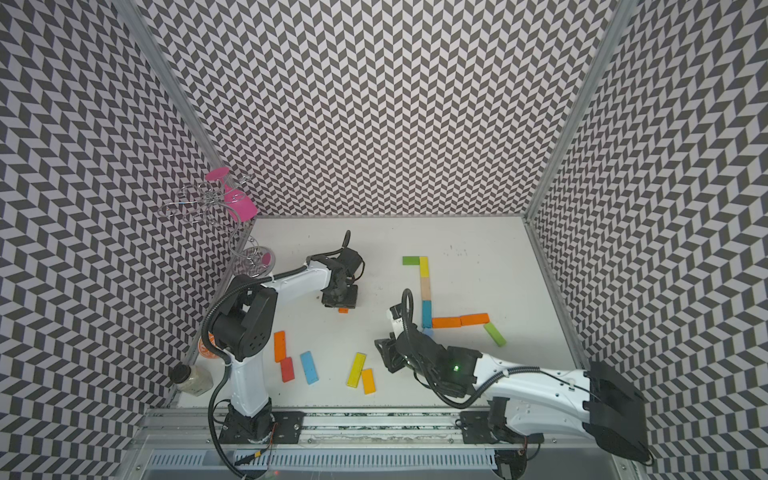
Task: Assemble a giraffe with building blocks
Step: Assemble the building block at the center of the board.
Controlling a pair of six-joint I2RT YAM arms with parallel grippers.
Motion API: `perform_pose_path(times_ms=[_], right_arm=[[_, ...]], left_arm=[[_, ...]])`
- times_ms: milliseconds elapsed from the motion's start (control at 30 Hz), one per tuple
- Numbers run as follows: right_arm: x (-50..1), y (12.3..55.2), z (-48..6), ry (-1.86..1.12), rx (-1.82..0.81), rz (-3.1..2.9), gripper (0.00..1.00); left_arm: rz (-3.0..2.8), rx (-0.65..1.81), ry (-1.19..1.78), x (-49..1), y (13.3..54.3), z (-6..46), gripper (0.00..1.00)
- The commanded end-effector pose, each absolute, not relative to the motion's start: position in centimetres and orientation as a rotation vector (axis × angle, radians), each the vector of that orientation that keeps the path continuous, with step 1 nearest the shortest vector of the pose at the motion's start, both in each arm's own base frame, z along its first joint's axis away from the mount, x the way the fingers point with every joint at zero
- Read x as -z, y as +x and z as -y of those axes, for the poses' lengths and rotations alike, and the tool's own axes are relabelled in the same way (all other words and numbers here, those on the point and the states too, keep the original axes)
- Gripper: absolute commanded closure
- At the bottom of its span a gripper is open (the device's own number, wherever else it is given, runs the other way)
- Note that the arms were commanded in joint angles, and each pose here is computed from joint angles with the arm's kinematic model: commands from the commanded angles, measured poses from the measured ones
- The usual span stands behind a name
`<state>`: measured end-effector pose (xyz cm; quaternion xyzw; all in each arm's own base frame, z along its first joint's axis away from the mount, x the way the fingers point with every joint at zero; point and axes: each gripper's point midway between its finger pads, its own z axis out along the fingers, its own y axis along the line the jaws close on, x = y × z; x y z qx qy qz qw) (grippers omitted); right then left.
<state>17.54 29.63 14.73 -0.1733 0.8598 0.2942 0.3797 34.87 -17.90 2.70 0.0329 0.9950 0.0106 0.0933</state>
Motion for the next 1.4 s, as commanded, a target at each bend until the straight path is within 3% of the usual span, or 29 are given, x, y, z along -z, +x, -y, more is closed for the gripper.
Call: perform_pose_path(times_ms=[0,267,1367], right_arm=[[-16.6,17.9,-30.2,-0.422,-0.806,-2.144,0.52],[-16.6,17.9,-30.3,-0.422,-0.813,-2.144,0.52],[-16.3,18.4,-30.0,-0.413,-0.803,-2.151,0.53]], left_arm=[[-2.950,-0.030,0.077,-3.4,35.6,17.8,0.52],[-2.951,-0.017,0.075,-3.4,36.2,18.1,0.64],[-2.955,-0.014,0.048,-2.3,38.1,17.5,0.69]])
